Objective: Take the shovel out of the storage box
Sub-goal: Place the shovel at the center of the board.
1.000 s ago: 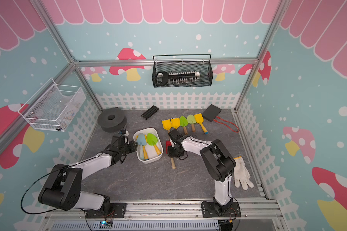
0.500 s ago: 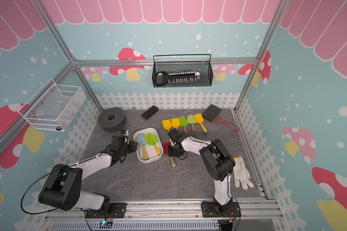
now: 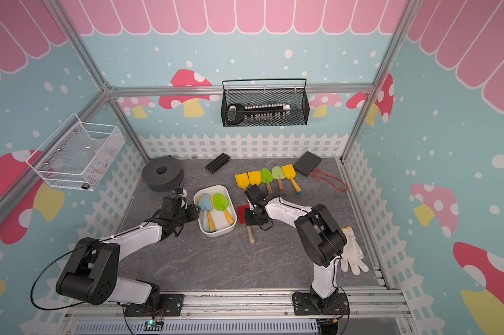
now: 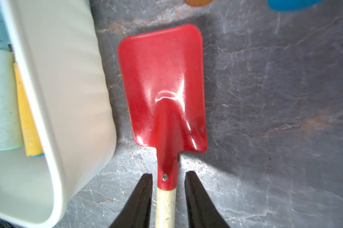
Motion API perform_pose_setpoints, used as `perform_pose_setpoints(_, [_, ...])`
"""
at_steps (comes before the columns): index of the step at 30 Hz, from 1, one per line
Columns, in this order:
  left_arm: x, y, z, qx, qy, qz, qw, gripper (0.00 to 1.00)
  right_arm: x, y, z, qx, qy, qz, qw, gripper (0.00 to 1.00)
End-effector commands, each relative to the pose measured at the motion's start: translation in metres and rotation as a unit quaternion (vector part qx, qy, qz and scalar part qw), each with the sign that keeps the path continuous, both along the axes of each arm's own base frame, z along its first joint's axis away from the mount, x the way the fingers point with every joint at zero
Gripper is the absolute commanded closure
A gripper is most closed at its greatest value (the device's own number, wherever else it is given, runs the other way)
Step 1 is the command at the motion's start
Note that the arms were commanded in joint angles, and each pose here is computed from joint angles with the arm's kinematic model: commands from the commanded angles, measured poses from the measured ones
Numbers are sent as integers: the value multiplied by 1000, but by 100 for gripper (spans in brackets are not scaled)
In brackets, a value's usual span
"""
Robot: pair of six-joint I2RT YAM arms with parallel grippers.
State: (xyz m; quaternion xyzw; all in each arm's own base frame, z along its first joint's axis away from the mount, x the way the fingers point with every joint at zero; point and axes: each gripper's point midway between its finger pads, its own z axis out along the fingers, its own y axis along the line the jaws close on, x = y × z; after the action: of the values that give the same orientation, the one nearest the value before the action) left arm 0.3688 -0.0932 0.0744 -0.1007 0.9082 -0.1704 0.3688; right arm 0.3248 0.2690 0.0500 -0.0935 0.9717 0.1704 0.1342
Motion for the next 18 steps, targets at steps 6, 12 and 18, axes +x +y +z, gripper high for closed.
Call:
perform_pose_setpoints(6, [-1, 0, 0, -1, -2, 1, 1000, 61, 11, 2, 52, -13, -64, 50, 997, 67])
perform_pose_setpoints(12, [-1, 0, 0, 0, -2, 1, 1000, 61, 17, 20, 78, 15, -94, 107, 990, 66])
perform_pose_setpoints(18, [-1, 3, 2, 4, -3, 5, 1000, 61, 24, 42, 100, 43, -117, 158, 980, 58])
